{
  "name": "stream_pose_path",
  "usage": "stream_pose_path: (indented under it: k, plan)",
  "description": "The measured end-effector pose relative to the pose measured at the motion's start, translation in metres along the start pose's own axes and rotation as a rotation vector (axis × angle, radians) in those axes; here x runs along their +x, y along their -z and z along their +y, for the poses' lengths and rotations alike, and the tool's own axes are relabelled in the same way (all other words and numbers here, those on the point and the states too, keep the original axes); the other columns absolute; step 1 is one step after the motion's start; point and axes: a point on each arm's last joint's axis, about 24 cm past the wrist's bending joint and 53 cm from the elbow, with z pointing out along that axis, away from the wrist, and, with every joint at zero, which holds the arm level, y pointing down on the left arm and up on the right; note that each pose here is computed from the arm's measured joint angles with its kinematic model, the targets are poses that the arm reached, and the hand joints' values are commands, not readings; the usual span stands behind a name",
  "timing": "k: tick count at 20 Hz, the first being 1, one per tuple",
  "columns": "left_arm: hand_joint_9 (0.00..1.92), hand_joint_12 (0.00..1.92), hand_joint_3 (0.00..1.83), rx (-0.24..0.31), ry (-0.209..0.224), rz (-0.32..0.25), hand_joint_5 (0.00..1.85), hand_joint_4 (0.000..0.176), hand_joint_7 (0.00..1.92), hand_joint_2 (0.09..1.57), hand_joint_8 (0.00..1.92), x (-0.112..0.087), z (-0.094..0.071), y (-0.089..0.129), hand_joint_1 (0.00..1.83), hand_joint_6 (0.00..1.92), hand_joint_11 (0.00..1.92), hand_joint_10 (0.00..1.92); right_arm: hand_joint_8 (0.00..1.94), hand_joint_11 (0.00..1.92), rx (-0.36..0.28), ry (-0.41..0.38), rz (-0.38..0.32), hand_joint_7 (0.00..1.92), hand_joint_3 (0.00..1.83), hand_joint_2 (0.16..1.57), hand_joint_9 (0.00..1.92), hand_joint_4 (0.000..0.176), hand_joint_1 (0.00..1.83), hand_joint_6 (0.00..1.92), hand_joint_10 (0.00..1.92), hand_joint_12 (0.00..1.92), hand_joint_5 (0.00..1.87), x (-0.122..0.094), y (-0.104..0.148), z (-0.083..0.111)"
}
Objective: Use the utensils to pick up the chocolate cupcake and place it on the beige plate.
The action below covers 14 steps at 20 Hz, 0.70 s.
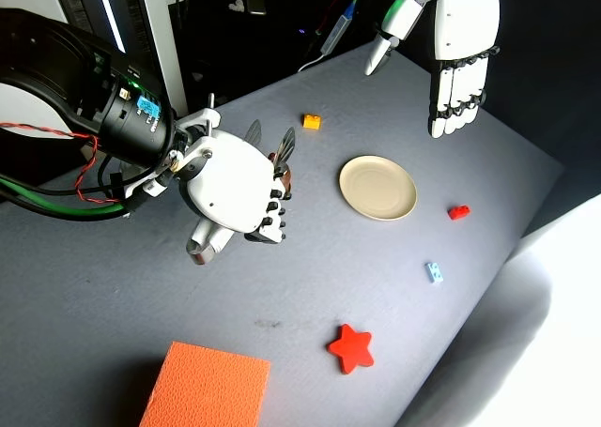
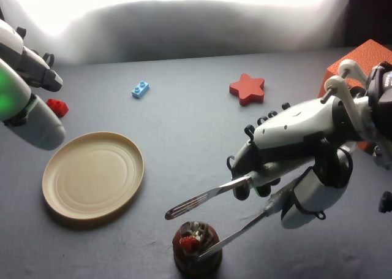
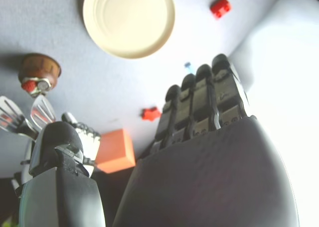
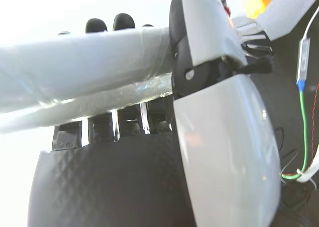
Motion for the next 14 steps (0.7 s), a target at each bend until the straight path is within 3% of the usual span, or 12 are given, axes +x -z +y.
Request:
stream_pose_path:
  k: [2, 3, 4, 5, 8, 14]
  plan:
    - [0.00, 0.00, 0.00, -0.002, -0.001, -0.001, 0.00, 0.000, 0.00, 1.02, 0.00, 0.000, 0.000, 0.000, 0.39, 0.00, 0.00, 0.00, 0.85, 0.23, 0.006, -0.037, 0.006, 0.54, 0.00, 1.14, 0.43, 0.000, 1.13, 0.66, 1.12, 1.61, 0.51, 0.002, -0.004, -0.004]
    - [0.00, 0.00, 0.00, -0.002, 0.000, 0.000, 0.00, 0.000, 0.00, 1.01, 0.00, 0.000, 0.000, 0.000, 0.44, 0.00, 0.00, 0.00, 1.38, 0.25, 0.019, -0.059, 0.016, 0.72, 0.01, 1.23, 0.44, 0.000, 1.28, 0.69, 1.12, 1.61, 0.53, 0.005, -0.008, -0.009]
    - [0.00, 0.00, 0.00, -0.001, -0.001, 0.000, 0.00, 0.000, 0.00, 1.01, 0.00, 0.000, 0.000, 0.000, 0.44, 0.00, 0.00, 0.00, 1.38, 0.25, 0.025, -0.063, 0.020, 0.72, 0.01, 1.23, 0.44, 0.000, 1.28, 0.69, 1.12, 1.61, 0.53, 0.006, -0.010, -0.012]
    - [0.00, 0.00, 0.00, 0.001, -0.001, 0.000, 0.00, 0.000, 0.00, 1.01, 0.00, 0.000, -0.001, 0.000, 0.45, 0.00, 0.00, 0.00, 0.95, 0.23, 0.039, -0.066, 0.025, 0.49, 0.00, 1.16, 0.41, 0.000, 1.10, 0.66, 1.13, 1.60, 0.50, 0.007, -0.013, -0.018]
    - [0.00, 0.00, 0.00, -0.001, -0.001, 0.000, 0.00, 0.000, 0.00, 1.01, 0.00, 0.000, 0.000, 0.000, 0.40, 0.00, 0.00, 0.00, 0.86, 0.20, 0.053, -0.061, 0.026, 0.50, 0.00, 1.16, 0.38, 0.000, 1.09, 0.62, 1.14, 1.61, 0.50, 0.007, -0.016, -0.025]
    - [0.00, 0.00, 0.00, -0.001, 0.001, 0.000, 0.00, 0.000, 0.00, 1.01, 0.00, 0.000, 0.000, 0.000, 0.42, 0.00, 0.00, 0.00, 0.82, 0.17, 0.031, -0.051, 0.006, 0.51, 0.00, 1.16, 0.38, 0.000, 1.09, 0.55, 1.14, 1.64, 0.52, 0.003, -0.018, -0.018]
